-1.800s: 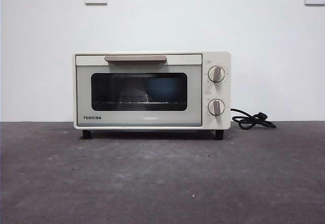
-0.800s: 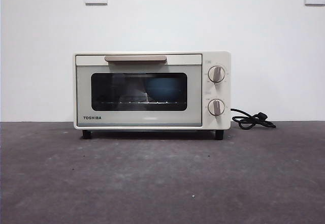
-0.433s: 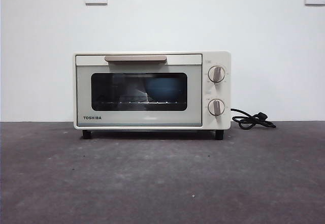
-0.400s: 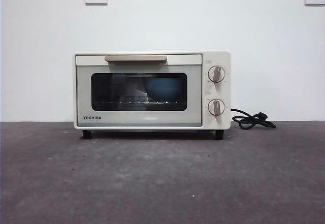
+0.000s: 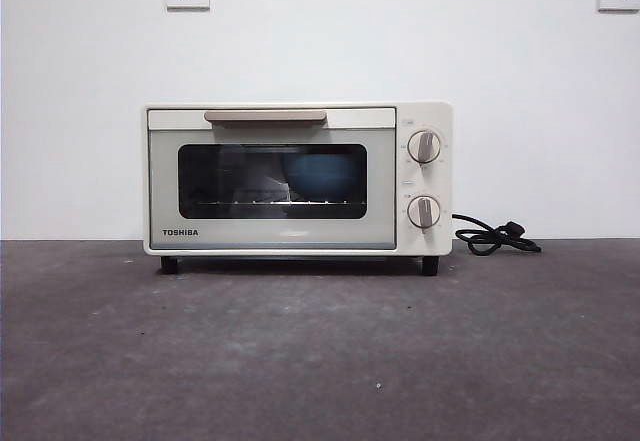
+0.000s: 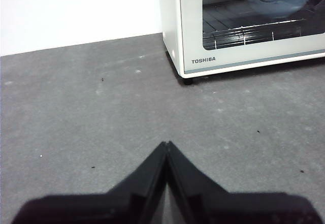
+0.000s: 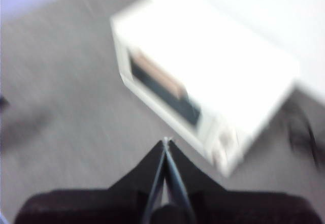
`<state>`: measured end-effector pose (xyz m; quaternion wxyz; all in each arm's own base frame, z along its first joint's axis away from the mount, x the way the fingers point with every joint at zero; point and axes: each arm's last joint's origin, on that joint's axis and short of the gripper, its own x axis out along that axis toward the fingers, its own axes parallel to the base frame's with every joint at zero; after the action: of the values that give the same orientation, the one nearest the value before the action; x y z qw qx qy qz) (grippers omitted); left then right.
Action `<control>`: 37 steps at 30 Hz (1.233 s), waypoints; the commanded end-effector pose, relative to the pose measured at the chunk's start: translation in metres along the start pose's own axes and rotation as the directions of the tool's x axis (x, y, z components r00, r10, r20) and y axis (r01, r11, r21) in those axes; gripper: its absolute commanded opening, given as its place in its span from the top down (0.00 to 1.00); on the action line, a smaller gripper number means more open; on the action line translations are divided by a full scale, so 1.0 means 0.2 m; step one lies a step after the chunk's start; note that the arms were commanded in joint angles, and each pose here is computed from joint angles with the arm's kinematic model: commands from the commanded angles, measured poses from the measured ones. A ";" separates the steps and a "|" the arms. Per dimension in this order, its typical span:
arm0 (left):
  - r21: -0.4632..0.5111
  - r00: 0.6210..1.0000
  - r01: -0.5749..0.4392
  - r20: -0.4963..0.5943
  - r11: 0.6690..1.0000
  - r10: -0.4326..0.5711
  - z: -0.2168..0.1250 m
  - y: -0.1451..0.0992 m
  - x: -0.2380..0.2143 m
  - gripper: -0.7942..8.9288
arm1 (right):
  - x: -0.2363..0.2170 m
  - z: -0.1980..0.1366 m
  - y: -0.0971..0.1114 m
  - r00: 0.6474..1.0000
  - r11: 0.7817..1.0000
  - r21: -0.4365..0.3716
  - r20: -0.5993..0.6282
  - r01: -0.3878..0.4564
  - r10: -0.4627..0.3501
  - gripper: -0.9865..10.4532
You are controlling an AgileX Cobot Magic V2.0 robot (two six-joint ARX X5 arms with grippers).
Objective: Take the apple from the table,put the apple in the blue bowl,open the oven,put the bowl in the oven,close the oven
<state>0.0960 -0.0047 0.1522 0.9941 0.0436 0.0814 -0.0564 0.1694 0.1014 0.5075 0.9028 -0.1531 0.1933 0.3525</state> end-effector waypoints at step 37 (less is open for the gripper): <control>-0.008 1.000 0.000 -0.003 1.000 0.000 -0.01 0.00 0.01 0.92 | 0.16 -1.65 0.13 0.816 0.863 0.157 0.278 0.481 -0.506 0.91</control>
<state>0.0960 -0.0047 0.1522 0.9941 0.0436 0.0814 -0.0564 0.0922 0.0033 0.2063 0.9788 -0.1406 0.0037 0.1489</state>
